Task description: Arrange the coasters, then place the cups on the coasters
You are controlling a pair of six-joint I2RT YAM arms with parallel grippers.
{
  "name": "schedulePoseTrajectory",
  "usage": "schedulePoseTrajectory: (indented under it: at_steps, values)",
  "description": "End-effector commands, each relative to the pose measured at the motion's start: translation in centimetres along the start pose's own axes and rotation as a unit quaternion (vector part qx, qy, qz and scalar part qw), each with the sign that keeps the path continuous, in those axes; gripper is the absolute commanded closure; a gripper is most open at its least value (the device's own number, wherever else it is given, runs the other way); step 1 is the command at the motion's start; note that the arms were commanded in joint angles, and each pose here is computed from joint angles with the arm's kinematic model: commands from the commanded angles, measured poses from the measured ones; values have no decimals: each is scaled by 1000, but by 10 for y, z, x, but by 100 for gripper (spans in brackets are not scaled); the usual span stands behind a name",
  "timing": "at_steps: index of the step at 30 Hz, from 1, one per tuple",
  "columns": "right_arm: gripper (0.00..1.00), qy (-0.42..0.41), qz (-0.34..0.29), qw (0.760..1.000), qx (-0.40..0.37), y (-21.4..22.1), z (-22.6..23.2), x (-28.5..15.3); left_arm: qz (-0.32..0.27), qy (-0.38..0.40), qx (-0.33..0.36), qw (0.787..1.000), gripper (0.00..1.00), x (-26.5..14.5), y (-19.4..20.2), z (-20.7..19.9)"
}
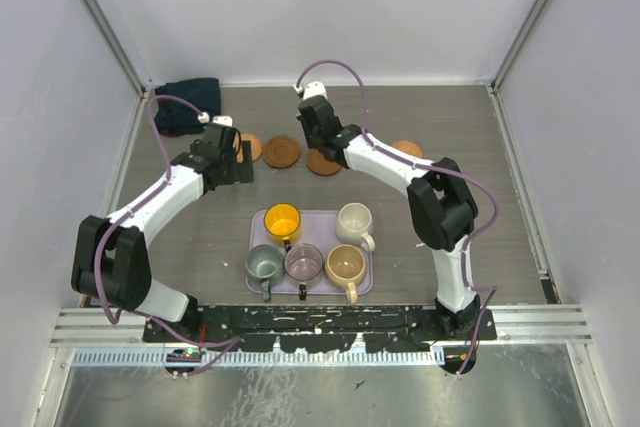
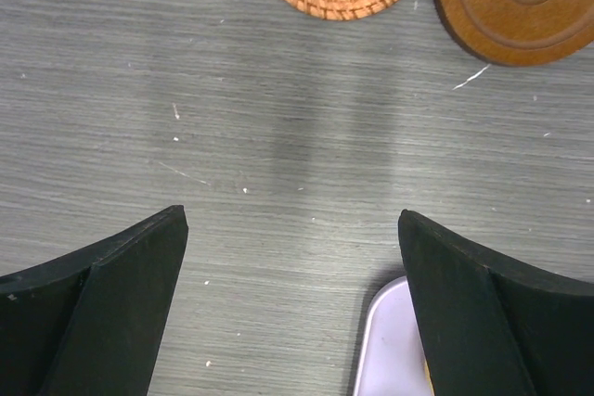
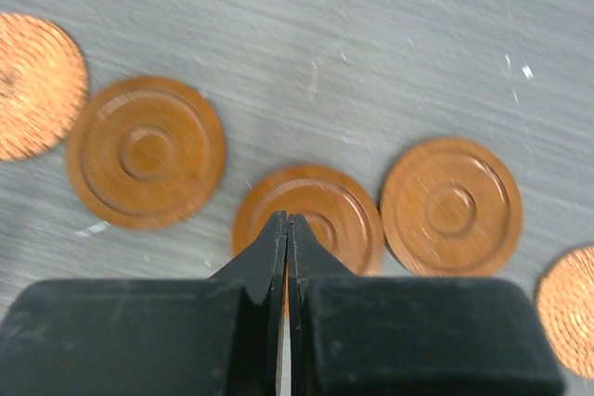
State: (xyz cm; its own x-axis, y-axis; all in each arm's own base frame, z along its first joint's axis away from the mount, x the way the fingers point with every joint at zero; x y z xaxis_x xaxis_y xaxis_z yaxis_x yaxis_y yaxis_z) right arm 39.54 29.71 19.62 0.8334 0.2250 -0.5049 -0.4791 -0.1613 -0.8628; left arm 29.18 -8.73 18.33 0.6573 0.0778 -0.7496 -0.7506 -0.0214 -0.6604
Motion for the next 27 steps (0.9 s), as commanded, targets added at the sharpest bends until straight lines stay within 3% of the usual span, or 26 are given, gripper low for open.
schedulePoseTrajectory:
  at_steps: [1, 7, 12, 27]
  values:
    - [99, 60, 37, 998, -5, 30, -25, -14, -41, 26, -13, 999, 2, -7, -11, -2]
    - [99, 114, 65, 991, -15, 50, -42, -23, -38, 39, -15, 998, 2, -5, -10, -5]
    - [99, 140, 84, 986, 21, 57, -64, -21, -33, 40, -14, 999, 2, -2, -7, -5]
    - [99, 65, 168, 983, 40, 99, -64, -7, -20, 30, -8, 999, 2, 6, -2, -5]
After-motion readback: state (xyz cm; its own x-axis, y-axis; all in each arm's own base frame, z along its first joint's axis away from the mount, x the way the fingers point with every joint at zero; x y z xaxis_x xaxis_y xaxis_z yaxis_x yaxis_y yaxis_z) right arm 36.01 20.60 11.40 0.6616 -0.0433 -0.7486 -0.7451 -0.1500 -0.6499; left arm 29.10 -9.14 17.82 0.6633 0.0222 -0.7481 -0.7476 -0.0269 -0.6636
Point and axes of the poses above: each gripper's point midway between its finger pads, its own x axis out along the fingers, its own z axis along the line the jaws close on, y = z × x, the point moved 10 cm from there along -x, back along the fingers, and after that the axes turned 3 degrees about x, right-handed, at the moved point
